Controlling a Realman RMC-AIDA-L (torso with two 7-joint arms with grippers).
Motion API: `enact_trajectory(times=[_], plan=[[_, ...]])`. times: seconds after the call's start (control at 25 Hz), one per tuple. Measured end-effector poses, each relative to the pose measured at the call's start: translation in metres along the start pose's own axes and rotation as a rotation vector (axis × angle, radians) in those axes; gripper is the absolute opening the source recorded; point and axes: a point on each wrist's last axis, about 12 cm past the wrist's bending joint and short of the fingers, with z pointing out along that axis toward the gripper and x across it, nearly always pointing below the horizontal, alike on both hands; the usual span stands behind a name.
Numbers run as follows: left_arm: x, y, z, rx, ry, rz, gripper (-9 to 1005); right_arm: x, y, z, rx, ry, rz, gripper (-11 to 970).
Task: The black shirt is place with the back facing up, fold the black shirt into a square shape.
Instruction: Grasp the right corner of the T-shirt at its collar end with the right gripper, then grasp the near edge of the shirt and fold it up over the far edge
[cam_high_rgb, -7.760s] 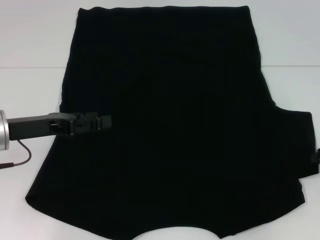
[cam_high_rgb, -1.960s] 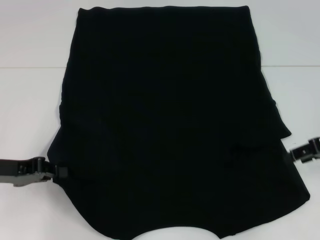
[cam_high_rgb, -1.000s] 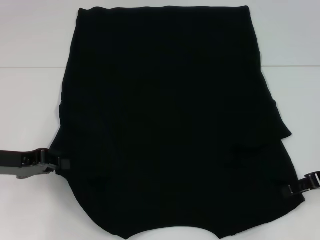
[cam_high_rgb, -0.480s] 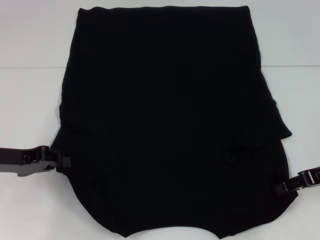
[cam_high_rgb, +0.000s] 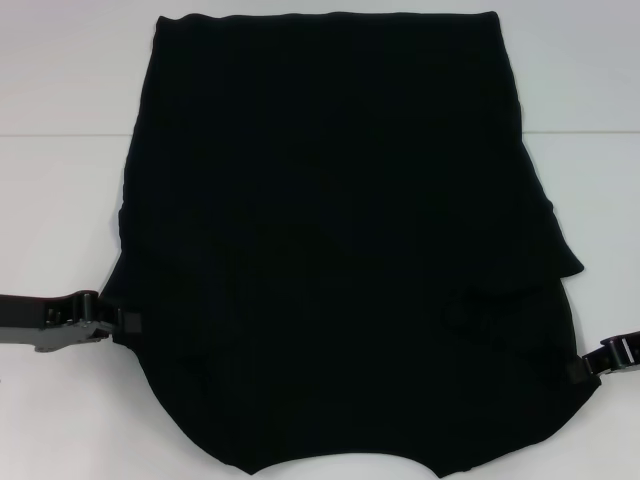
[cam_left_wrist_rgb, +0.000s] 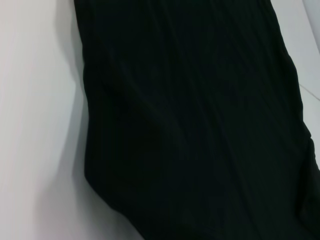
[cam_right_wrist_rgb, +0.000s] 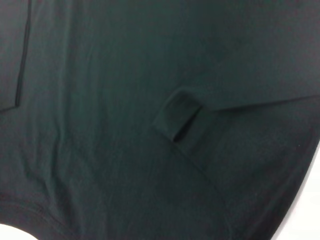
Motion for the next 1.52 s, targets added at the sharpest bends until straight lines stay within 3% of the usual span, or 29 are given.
enact_trajectory(times=[0.16,0.56,0.88,1.32,1.52], plan=[[-0.001,-0.001,0.0,0.003,0.007,0.005,40,0.0,0.001,-0.001,-0.007,0.005,0.011,73],[-0.002,-0.005,0.004,0.018,0.043,0.024,41,0.007,-0.002,-0.008,-0.028,0.018,0.055,56],[0.006,-0.016,0.006,0.051,0.174,0.08,42,0.024,-0.003,-0.018,-0.017,0.061,0.103,57],[0.042,-0.024,0.005,0.149,0.363,0.077,42,0.077,-0.011,-0.035,-0.021,0.117,0.192,63],[0.047,-0.024,0.004,0.145,0.377,0.087,40,0.078,-0.016,-0.039,-0.07,0.04,0.185,72]])
